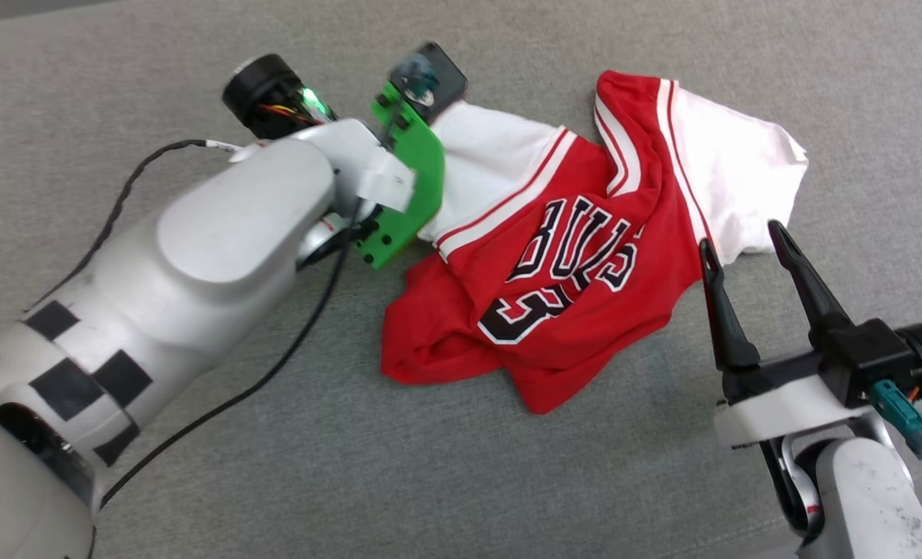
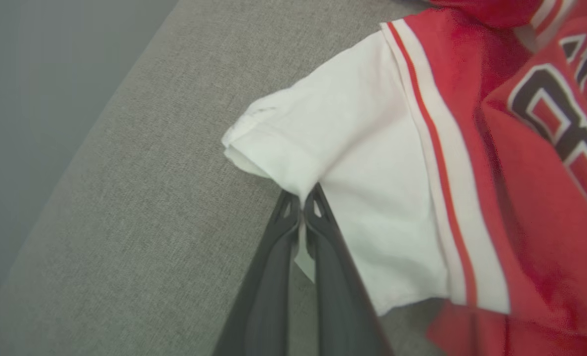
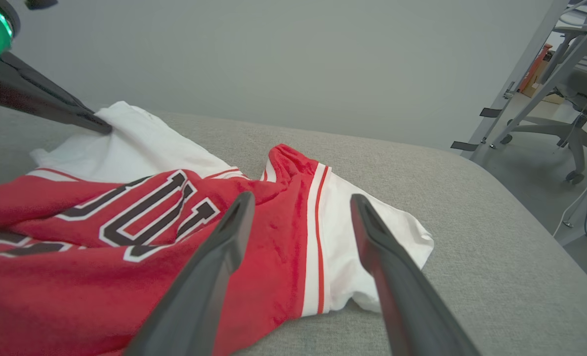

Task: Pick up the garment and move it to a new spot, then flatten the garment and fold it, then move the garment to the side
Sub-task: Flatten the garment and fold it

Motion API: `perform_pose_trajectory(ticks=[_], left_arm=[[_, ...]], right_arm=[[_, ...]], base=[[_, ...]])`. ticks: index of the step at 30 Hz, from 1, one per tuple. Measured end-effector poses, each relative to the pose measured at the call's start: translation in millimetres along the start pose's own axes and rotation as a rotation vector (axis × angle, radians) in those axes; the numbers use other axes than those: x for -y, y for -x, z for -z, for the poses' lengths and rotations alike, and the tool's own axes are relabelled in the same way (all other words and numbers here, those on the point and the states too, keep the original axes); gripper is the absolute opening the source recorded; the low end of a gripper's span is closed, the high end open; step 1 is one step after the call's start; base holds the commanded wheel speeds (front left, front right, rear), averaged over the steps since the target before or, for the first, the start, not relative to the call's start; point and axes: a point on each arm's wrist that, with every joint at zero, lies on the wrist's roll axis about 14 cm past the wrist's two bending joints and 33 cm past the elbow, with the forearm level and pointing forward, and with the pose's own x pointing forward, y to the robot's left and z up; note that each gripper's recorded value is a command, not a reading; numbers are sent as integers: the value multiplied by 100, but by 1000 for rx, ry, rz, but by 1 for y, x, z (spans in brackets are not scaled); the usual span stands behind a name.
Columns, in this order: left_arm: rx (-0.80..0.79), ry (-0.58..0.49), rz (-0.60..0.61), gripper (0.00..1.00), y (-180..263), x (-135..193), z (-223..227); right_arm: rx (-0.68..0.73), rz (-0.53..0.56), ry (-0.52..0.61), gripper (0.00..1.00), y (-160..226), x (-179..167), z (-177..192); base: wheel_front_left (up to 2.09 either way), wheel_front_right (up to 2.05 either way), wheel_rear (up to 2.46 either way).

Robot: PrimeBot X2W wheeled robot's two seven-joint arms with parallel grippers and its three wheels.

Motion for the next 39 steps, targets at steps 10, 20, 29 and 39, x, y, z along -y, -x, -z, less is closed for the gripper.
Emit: perform_pose_trajectory(ticks=[10, 20, 29, 39], left_arm=[[58, 141, -261, 0, 89, -70, 59], [-99, 390, -484, 0, 167, -85, 179], [-201, 537, -512, 0, 171, -66, 237], [-120, 553, -560, 100, 182, -73, 229]], right_arm=[[3, -26, -20, 100, 15, -10, -2], [22, -91, -17, 100, 13, -28, -8], [5, -89, -4, 100, 15, -25, -3], [7, -86, -3, 100, 19, -24, -4]], base=[[0, 0, 0], [0, 0, 0], [0, 0, 0], [0, 0, 0]])
